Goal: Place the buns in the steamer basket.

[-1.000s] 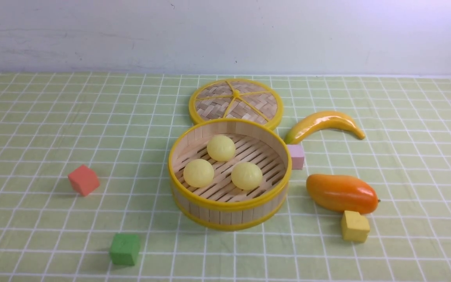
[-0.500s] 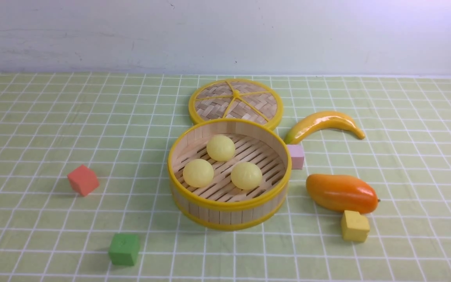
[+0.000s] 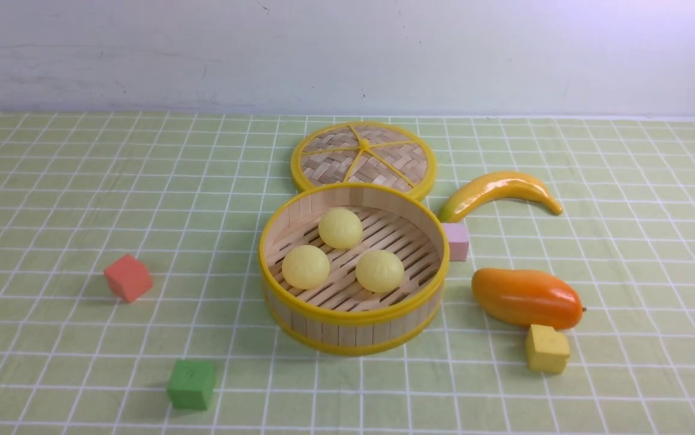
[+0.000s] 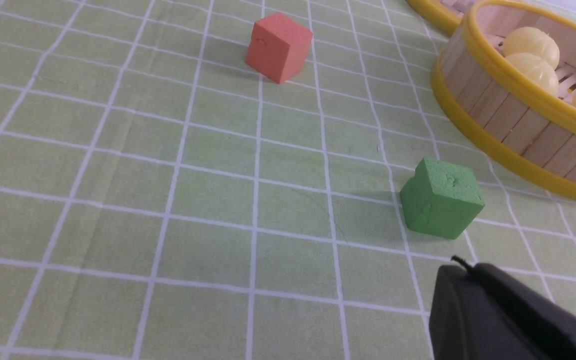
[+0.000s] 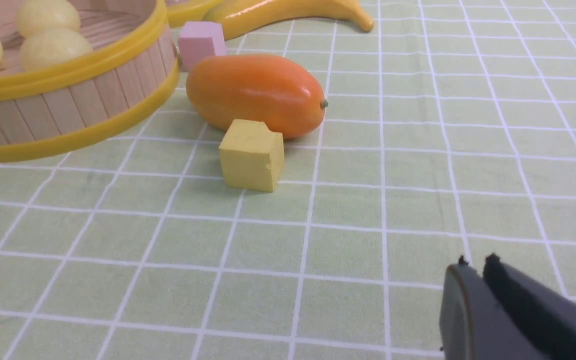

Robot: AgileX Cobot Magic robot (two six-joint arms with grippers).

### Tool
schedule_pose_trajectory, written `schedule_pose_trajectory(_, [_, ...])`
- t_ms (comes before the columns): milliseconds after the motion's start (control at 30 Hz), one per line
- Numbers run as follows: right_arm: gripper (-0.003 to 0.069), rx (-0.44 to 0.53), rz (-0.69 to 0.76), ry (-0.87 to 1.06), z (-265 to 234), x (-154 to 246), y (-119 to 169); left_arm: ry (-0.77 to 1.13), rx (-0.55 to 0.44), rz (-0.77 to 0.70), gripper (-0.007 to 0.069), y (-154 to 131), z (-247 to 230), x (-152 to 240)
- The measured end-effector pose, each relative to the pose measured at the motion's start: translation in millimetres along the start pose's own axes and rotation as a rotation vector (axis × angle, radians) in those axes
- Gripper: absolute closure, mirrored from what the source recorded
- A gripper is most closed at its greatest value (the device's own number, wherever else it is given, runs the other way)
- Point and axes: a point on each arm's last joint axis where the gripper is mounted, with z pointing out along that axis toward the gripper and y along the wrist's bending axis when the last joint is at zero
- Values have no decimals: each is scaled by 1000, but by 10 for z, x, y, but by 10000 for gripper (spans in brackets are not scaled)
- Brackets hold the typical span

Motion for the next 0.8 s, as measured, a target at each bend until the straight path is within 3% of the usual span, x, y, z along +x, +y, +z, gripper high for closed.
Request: schedule_pose_trajectory(800, [585, 0, 1, 0, 0, 0, 0, 0, 0, 0, 638, 0, 0, 0])
